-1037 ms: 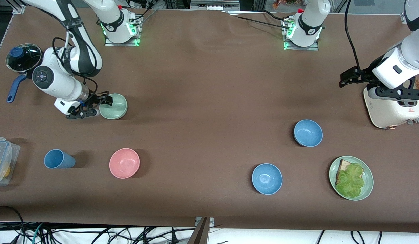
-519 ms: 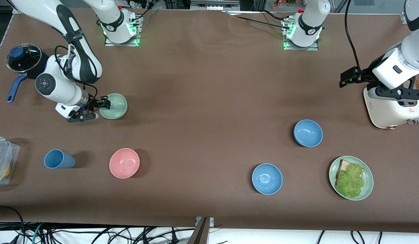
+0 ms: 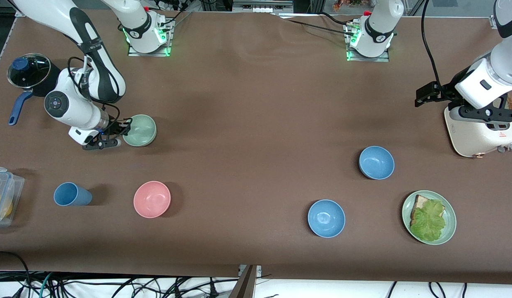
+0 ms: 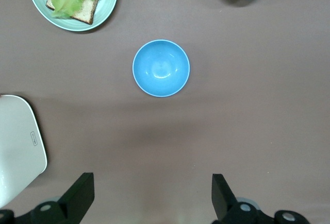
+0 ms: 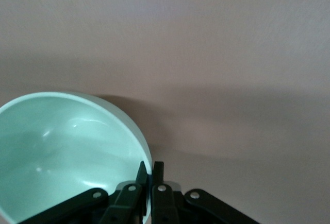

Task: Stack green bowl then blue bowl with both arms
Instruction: 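Grip the green bowl rim and slide it toward the table middle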

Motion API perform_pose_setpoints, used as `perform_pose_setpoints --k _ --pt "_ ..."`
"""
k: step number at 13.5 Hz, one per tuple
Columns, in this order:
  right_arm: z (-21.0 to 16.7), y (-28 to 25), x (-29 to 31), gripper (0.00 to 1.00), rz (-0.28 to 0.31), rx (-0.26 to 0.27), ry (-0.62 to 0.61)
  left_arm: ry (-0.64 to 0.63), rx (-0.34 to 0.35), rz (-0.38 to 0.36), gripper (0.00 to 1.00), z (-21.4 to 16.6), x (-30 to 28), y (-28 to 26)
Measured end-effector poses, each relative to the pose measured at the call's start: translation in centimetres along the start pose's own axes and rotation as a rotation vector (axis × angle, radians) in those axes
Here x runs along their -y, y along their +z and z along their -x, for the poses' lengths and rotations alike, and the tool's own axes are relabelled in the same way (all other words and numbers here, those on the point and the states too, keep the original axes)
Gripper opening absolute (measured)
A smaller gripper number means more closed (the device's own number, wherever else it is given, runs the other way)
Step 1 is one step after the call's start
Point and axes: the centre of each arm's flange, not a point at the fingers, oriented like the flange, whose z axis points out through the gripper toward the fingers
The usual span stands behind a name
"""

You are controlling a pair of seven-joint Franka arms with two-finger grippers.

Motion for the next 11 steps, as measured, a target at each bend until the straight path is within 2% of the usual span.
perform_pose_setpoints --k 2,4,6,8,11 --pt "-1.7 -2.8 0.3 0.04 -0.006 0.006 -0.005 0.000 0.000 0.000 1.00 0.0 0.0 0.0" --pt "-4.7 -8.3 1.9 0.04 -0.019 0.024 0.005 0.000 0.001 0.000 1.00 0.0 0.0 0.0" --pt "-7.6 -13.7 6.9 0.04 -0.031 0.004 0.032 0.000 0.001 0.000 1.00 0.0 0.0 0.0" --pt "-9.1 -14.4 14.7 0.04 -0.055 -0.004 0.079 0.000 0.002 0.000 1.00 0.0 0.0 0.0" --pt "-10.6 -10.5 28.0 0.04 -0.094 0.020 0.141 -0.001 0.002 0.000 1.00 0.0 0.0 0.0"
